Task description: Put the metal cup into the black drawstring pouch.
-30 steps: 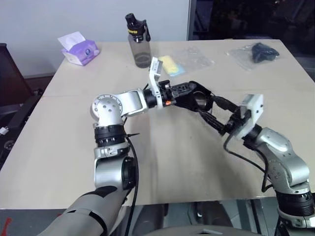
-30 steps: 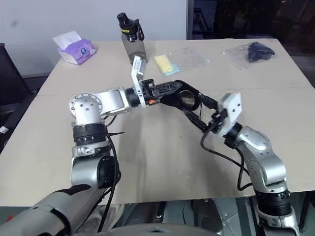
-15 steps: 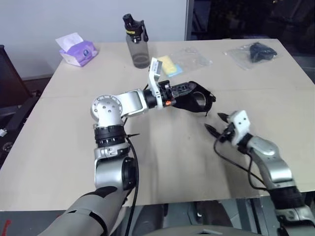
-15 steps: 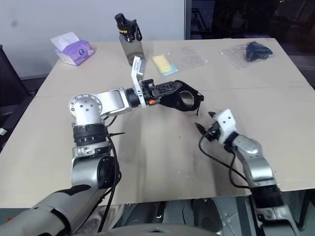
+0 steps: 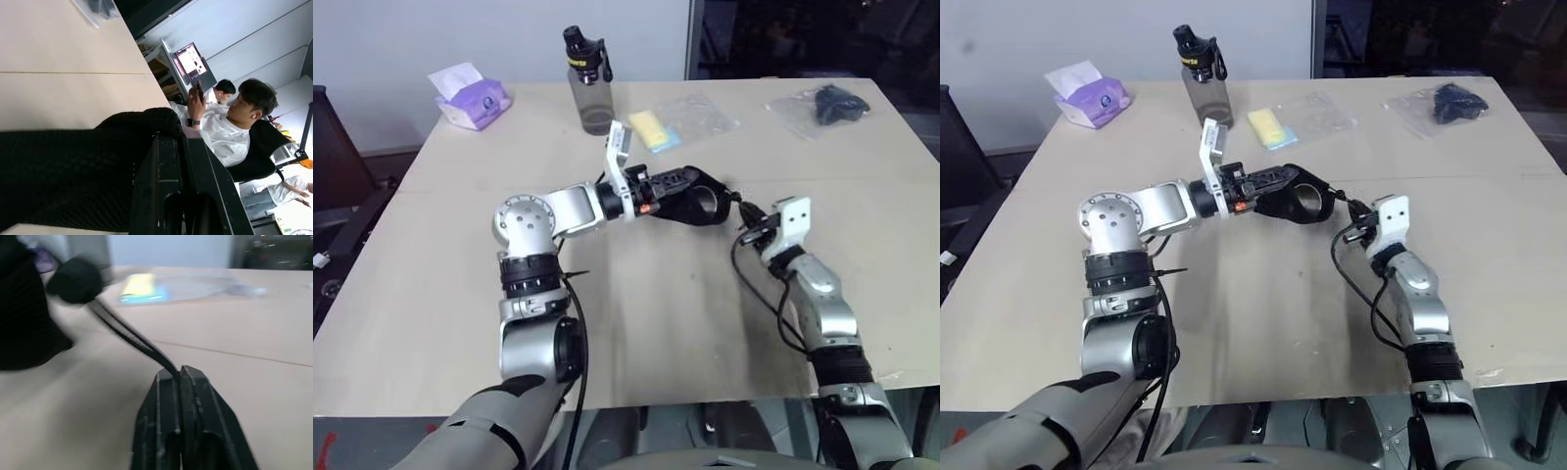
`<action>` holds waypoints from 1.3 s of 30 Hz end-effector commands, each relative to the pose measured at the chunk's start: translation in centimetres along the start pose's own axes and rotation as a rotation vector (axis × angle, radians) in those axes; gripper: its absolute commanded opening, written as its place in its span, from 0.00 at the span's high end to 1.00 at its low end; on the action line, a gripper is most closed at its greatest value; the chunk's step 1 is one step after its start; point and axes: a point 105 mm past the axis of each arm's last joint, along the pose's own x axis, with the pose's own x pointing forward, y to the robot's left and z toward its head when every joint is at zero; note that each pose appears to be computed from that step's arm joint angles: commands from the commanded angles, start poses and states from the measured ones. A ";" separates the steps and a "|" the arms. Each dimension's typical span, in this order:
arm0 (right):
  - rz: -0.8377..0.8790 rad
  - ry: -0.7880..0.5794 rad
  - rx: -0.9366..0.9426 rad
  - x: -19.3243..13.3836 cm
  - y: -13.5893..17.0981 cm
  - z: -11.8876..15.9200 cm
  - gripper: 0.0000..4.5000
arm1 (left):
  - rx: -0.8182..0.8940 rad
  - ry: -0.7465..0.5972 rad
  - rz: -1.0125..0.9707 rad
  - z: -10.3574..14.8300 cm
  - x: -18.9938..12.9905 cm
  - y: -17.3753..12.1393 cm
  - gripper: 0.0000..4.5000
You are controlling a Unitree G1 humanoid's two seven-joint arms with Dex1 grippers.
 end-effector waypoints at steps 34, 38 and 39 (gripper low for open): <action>0.431 -0.377 -0.394 1.7 7.5 19.3 1.00 | 0.874 0.021 -0.180 3.0 3.1 -4.8 0.49; 0.451 -0.363 -0.389 1.6 8.0 19.0 1.00 | 0.847 -0.013 -0.200 3.7 3.0 -5.3 0.49; 0.450 -0.358 -0.389 1.6 8.0 18.8 1.00 | 0.839 -0.017 -0.202 3.7 2.9 -5.4 0.49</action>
